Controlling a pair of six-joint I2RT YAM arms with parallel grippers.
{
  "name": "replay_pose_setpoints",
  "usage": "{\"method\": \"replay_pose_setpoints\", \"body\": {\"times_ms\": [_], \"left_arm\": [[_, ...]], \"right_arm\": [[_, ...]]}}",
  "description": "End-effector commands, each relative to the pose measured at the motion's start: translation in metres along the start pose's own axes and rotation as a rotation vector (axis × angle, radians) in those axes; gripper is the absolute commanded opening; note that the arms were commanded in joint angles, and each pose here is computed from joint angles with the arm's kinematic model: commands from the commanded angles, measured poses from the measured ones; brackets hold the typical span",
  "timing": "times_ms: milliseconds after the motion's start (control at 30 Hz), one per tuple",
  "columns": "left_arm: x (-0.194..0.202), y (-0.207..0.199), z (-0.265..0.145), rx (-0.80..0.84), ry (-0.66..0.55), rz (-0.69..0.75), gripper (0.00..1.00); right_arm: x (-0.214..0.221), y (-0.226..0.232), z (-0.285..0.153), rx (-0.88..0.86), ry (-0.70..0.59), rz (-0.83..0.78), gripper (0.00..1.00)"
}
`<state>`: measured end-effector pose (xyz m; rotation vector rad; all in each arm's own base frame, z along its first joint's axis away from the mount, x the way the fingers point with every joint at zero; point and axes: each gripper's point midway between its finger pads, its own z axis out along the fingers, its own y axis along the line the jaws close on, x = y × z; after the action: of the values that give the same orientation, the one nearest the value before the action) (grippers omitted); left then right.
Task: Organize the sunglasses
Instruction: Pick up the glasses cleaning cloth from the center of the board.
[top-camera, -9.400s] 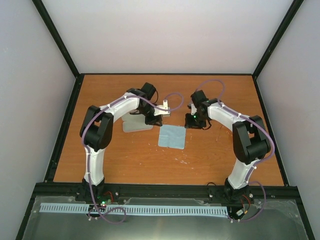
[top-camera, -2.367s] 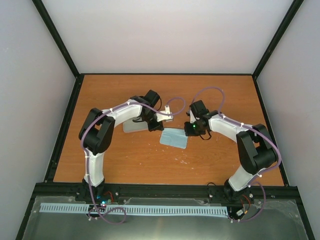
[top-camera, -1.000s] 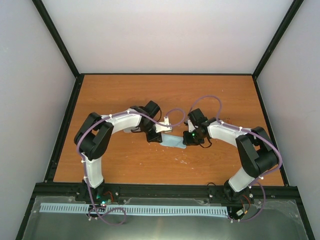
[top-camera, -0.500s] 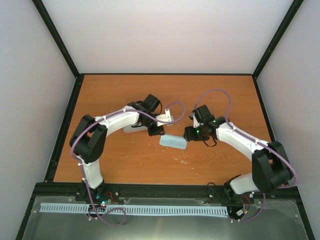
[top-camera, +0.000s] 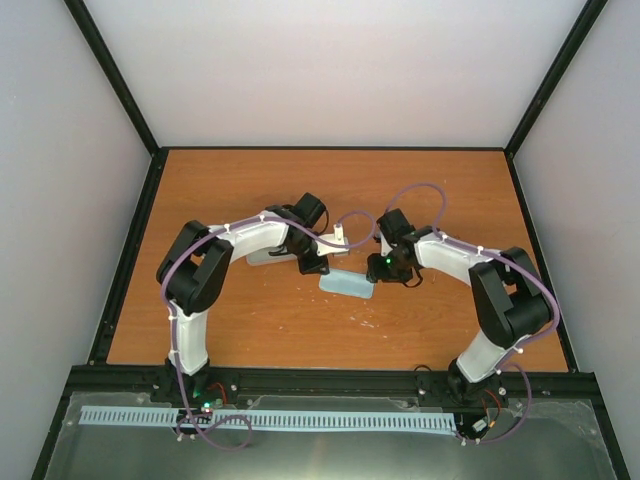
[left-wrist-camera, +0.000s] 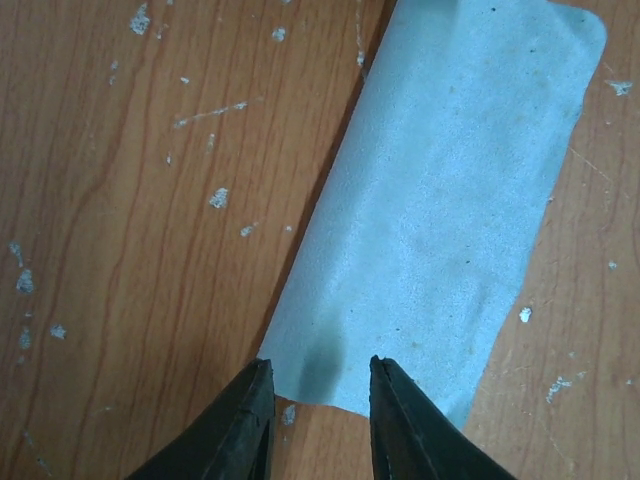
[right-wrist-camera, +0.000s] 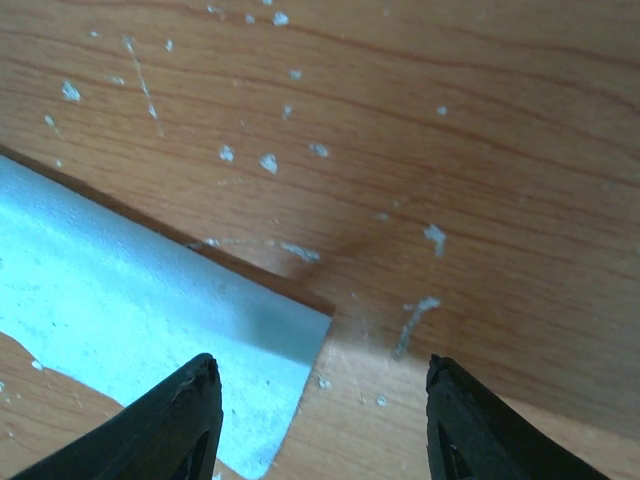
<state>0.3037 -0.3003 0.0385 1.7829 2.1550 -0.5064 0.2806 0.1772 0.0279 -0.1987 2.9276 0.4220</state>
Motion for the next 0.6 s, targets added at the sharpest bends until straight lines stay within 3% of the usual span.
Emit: {"method": "replay_pose_setpoints", "body": {"times_ms": [0, 567], "left_arm": [[-0.006, 0.007, -0.001, -0.009, -0.006, 0.033, 0.30], [0.008, 0.015, 0.010, -0.021, 0.009, 0.012, 0.31]], "right_arm": [[-0.017, 0.009, 0.000, -0.033, -0.037, -0.016, 0.54], [-0.009, 0.004, 0.012, -0.024, 0.004, -0.006, 0.42]]}}
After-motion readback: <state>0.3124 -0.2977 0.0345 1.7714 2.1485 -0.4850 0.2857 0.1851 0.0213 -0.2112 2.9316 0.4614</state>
